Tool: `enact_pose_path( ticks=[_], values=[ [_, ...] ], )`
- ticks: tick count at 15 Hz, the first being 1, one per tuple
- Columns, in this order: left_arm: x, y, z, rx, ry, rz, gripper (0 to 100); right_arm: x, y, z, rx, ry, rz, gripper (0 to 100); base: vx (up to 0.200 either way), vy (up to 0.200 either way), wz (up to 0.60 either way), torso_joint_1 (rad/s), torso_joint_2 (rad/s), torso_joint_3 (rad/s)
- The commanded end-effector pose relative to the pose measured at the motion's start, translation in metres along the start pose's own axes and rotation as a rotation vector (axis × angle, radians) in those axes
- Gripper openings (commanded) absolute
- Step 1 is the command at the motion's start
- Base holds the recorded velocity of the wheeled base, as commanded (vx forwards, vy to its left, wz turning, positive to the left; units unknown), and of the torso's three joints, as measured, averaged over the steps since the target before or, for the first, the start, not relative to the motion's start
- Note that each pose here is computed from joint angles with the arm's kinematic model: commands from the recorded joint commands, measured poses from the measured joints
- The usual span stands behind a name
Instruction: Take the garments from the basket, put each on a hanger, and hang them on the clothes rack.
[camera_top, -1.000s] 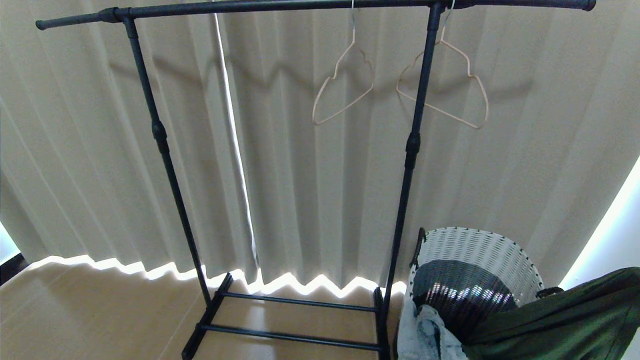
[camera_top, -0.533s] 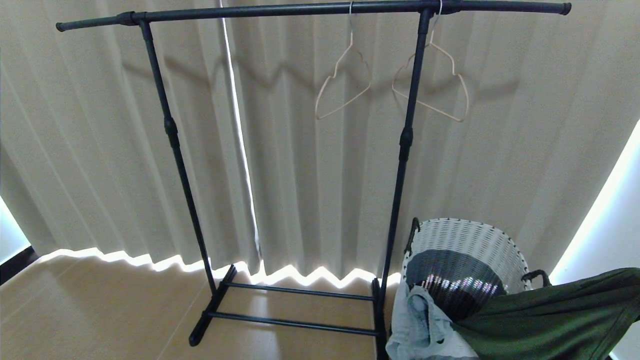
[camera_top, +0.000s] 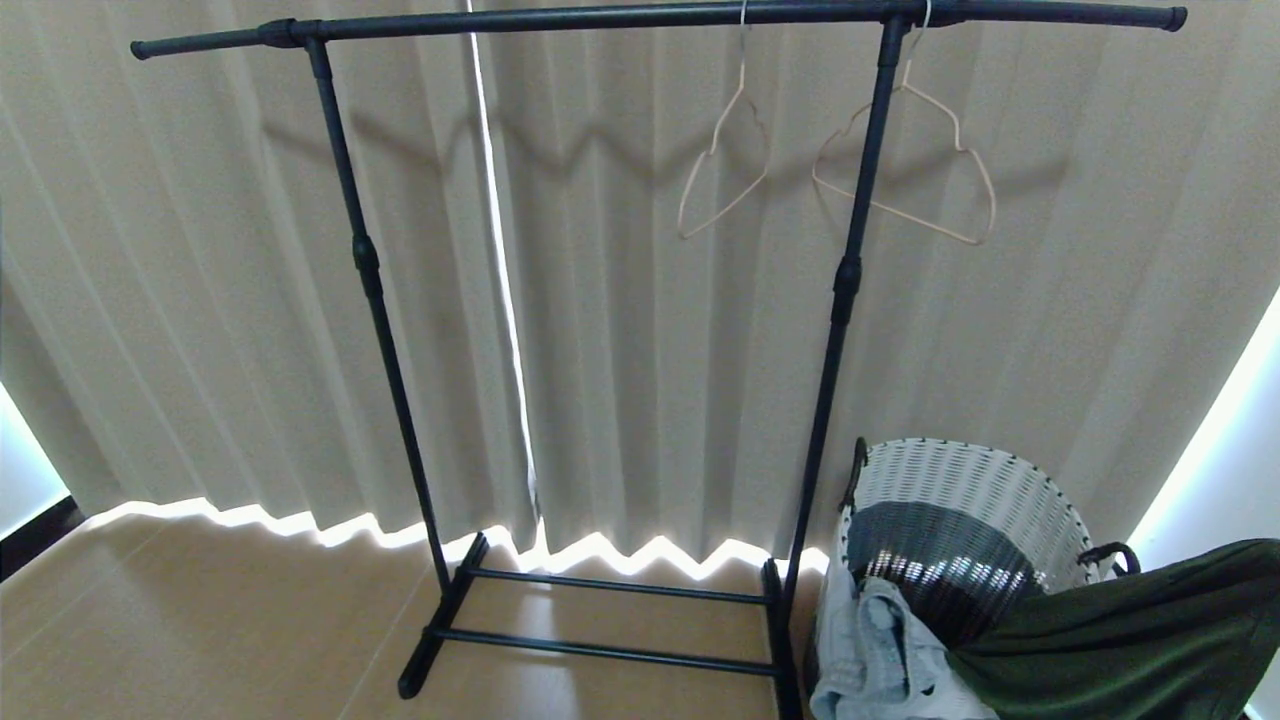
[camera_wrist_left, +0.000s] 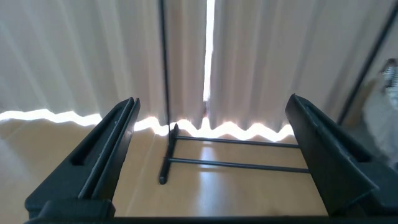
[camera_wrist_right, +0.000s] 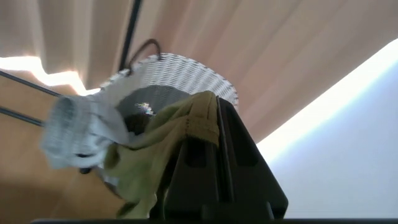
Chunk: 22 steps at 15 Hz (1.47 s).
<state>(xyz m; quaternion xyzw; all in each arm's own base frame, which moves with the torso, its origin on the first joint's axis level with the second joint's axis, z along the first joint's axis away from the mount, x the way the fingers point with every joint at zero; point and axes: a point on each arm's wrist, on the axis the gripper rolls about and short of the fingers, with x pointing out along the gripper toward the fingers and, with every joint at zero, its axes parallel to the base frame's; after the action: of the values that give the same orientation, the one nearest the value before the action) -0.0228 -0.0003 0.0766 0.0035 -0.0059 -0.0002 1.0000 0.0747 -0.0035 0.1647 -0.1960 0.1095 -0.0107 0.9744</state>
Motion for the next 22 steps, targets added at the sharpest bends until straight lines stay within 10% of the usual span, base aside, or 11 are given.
enact_pose_path(
  ticks=[1,22],
  values=[
    [0.0,0.0,0.0,-0.001,-0.001,0.002,100,0.0,0.0,0.001,-0.001,-0.001,0.0,0,0.0,0.0,0.0,0.0,0.0,0.0],
    [0.0,0.0,0.0,0.041,-0.002,-0.012,100,0.002,-0.002,0.013,-0.01,0.063,0.094,0,0.0,0.0,0.0,0.0,0.0,0.0]
  ],
)
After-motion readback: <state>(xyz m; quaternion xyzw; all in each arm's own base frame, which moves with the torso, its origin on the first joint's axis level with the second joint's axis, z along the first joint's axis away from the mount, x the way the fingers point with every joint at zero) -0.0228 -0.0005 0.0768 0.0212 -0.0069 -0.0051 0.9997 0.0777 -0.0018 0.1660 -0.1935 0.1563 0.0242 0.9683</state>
